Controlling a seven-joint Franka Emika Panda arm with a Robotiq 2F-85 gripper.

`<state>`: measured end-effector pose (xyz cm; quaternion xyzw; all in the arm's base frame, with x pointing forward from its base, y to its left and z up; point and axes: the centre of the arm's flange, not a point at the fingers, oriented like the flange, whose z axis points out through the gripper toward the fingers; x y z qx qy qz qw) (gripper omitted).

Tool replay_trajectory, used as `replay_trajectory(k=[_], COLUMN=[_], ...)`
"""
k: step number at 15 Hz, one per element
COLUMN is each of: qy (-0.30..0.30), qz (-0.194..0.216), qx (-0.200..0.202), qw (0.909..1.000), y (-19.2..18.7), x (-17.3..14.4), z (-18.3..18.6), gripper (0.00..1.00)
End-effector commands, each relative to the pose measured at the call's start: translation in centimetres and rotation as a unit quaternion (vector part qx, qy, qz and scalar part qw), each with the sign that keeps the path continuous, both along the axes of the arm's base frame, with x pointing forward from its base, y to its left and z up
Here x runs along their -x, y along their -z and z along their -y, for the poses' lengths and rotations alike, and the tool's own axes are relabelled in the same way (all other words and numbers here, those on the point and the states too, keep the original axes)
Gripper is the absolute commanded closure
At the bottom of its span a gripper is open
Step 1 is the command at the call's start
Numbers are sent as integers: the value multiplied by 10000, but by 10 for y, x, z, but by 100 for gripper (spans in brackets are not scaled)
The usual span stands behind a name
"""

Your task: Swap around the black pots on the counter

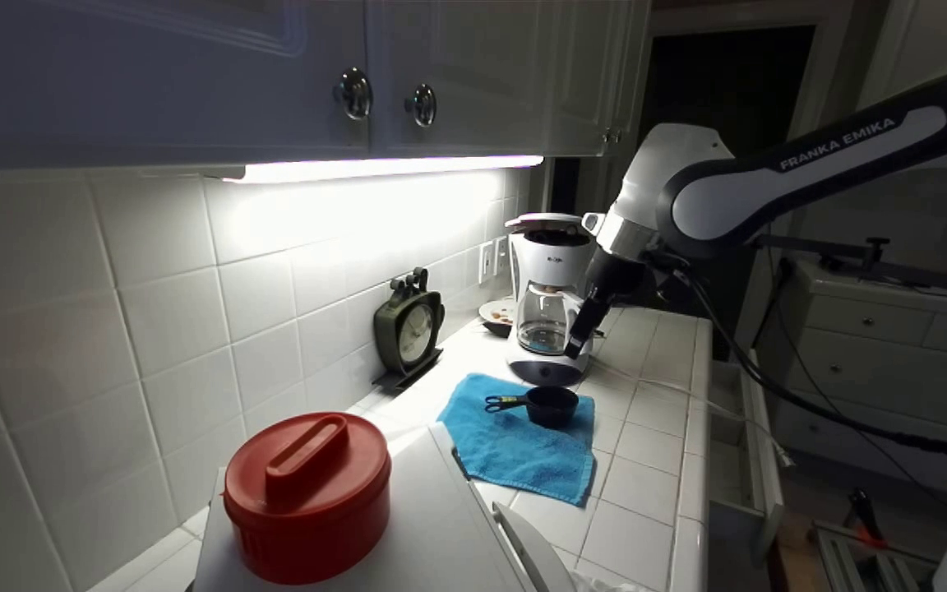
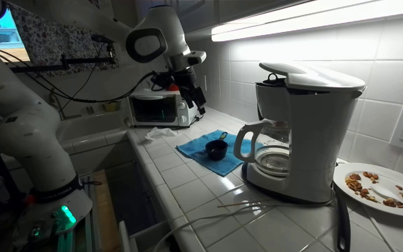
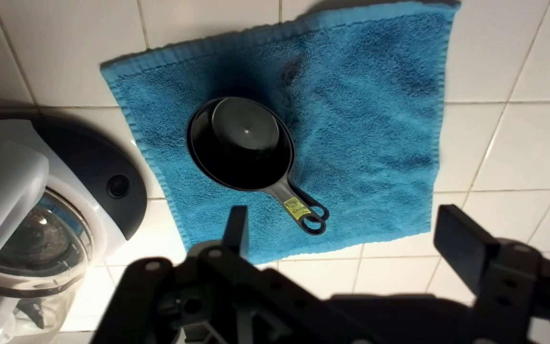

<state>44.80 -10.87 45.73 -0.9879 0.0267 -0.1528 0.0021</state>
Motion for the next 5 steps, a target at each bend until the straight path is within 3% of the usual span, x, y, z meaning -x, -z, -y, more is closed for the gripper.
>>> replay_trajectory(k=[1, 5], qy=[114, 136], qz=[-39, 30], qx=[113, 173], qw=[9999, 9998], y=[-8, -5], x=[10, 11], z=[-6, -9], gripper=[0, 0])
